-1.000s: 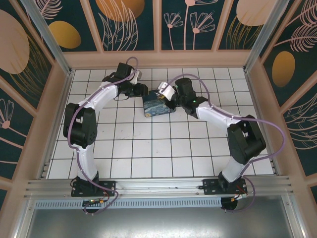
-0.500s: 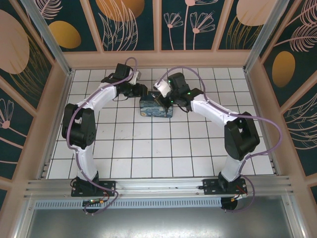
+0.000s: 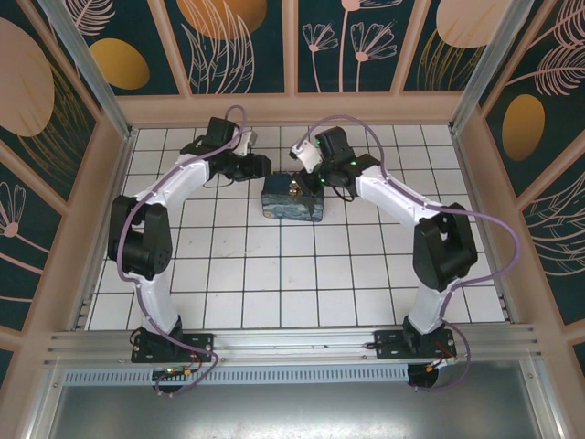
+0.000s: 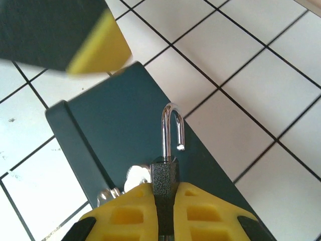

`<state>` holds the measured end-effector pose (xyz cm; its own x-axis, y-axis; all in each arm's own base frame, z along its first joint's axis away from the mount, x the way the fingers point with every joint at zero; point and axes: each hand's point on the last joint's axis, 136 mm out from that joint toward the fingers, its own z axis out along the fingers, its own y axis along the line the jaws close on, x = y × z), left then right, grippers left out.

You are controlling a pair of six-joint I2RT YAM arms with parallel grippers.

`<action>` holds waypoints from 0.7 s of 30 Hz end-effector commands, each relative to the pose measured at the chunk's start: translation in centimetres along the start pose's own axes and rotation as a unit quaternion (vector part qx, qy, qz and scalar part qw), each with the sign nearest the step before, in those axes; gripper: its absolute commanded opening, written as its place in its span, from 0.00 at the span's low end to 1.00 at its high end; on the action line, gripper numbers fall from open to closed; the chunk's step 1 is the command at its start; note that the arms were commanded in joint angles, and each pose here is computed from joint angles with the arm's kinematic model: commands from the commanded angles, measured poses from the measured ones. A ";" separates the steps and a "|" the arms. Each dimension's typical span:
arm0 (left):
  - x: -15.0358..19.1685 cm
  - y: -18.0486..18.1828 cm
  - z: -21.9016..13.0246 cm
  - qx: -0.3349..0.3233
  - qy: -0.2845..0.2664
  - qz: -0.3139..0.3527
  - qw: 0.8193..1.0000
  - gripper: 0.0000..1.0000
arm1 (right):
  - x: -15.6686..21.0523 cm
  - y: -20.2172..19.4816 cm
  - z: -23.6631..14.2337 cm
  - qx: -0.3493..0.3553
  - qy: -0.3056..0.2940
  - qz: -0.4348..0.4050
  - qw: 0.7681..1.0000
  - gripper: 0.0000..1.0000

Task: Unlock a padlock with a key

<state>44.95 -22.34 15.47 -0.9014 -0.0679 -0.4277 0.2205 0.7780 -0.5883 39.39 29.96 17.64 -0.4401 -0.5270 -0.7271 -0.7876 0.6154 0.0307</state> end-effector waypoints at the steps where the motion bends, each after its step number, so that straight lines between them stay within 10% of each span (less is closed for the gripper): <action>1: -1.4 -0.1 -2.3 -0.003 -0.025 -0.016 1.000 0.53 | -4.0 -0.1 -3.9 -0.004 -0.092 0.032 0.995 0.00; 11: -0.9 -0.5 -4.0 -0.012 -0.050 -0.026 0.998 0.60 | 5.7 -11.9 -10.6 0.181 -0.119 0.252 0.943 0.00; 21: 5.4 -1.5 -5.0 -0.072 -0.021 -0.013 0.997 0.63 | 18.7 -12.3 -8.0 0.223 -0.072 0.392 0.890 0.06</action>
<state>39.97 -21.38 17.80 -0.8807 -0.1135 -0.4598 0.1701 0.8304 -0.5306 35.75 8.09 7.71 -0.7703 0.1303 -0.6242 -0.0481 0.9642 0.2606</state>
